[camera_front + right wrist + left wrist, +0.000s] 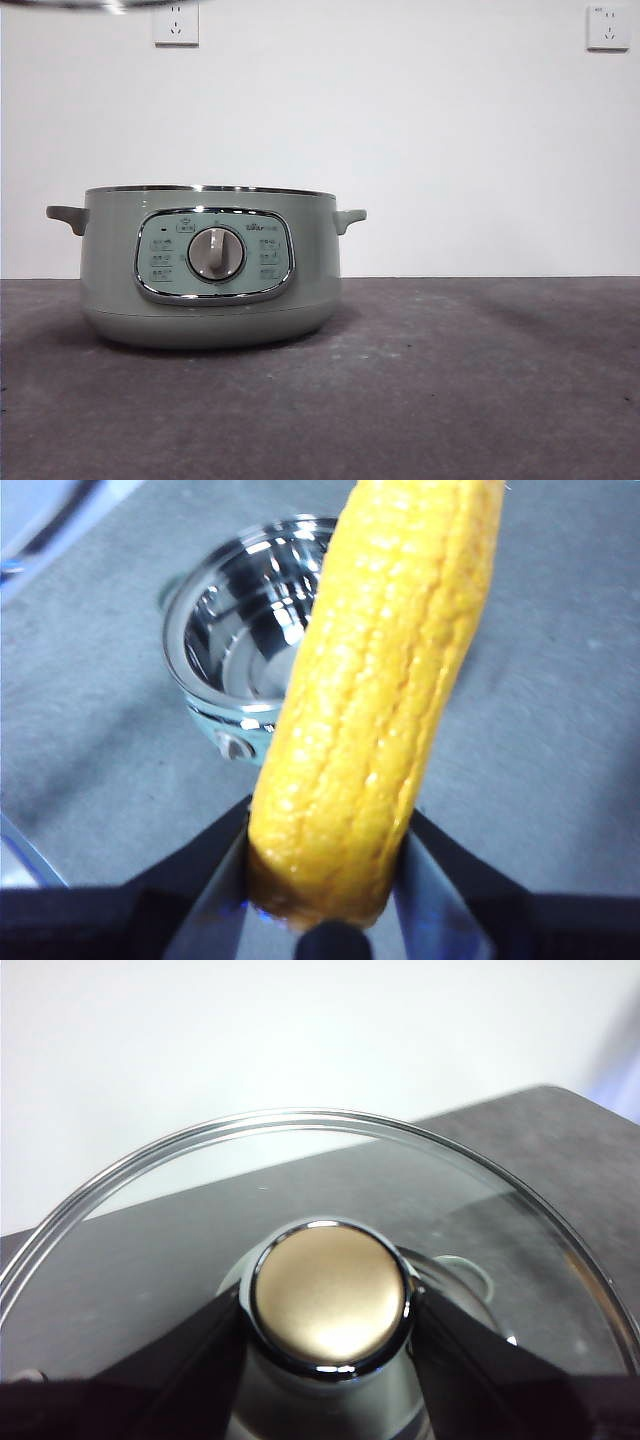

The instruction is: Pick up the corn,open the lid,put the corn in the pot,close the lid

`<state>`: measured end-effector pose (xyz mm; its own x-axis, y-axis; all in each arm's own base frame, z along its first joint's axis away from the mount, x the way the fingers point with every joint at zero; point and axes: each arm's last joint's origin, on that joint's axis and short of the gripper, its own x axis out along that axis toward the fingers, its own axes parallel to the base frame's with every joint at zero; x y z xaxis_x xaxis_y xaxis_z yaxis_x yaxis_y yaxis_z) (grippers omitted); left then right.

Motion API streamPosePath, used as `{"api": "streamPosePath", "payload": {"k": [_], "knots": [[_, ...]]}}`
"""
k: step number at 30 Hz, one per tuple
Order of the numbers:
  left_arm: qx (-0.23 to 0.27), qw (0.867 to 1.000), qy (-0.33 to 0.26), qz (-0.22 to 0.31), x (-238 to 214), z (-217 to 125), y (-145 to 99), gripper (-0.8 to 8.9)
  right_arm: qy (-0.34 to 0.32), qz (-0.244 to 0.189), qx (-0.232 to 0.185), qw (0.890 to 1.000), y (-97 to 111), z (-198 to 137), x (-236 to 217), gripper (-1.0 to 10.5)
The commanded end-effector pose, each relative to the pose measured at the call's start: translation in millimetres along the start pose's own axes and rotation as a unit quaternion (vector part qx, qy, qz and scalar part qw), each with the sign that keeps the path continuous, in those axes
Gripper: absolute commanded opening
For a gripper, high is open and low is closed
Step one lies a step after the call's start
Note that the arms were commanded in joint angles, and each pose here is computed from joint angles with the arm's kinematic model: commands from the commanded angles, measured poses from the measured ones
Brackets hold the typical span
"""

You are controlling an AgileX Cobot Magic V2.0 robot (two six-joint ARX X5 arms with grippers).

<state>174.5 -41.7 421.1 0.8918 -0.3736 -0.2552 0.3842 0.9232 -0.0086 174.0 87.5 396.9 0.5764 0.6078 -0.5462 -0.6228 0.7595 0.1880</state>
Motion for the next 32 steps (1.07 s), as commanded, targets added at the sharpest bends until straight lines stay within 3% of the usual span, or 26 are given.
{"api": "streamPosePath", "payload": {"k": [1, 8, 18, 25, 32], "knots": [[-0.001, 0.999, -0.039, 0.014, -37.2, 7.4, -2.3, -0.07, -0.006, 0.024, -0.005, 1.0, -2.4, 7.2, 14.7, -0.1], [-0.011, 0.998, -0.045, 0.036, -95.7, -7.1, -12.9, -0.07, -0.003, 0.07, -0.005, 0.998, -2.2, 27.4, 67.5, -0.1], [-0.028, 0.998, -0.042, 0.046, -148.3, -32.6, -26.7, -0.07, 0.043, 0.12, -0.03, 0.991, 21.4, 72.8, 167.4, -0.1], [-0.032, 0.998, -0.04, 0.045, -165.3, -43.5, -31.6, -0.07, 0.085, 0.125, -0.018, 0.988, 21.9, 86.9, 244.2, -0.1], [-0.034, 0.998, -0.026, 0.043, -165.8, -46.7, -32.0, -0.07, 0.13, 0.116, -0.004, 0.985, 12.3, 70.8, 304.8, -0.1]]}}
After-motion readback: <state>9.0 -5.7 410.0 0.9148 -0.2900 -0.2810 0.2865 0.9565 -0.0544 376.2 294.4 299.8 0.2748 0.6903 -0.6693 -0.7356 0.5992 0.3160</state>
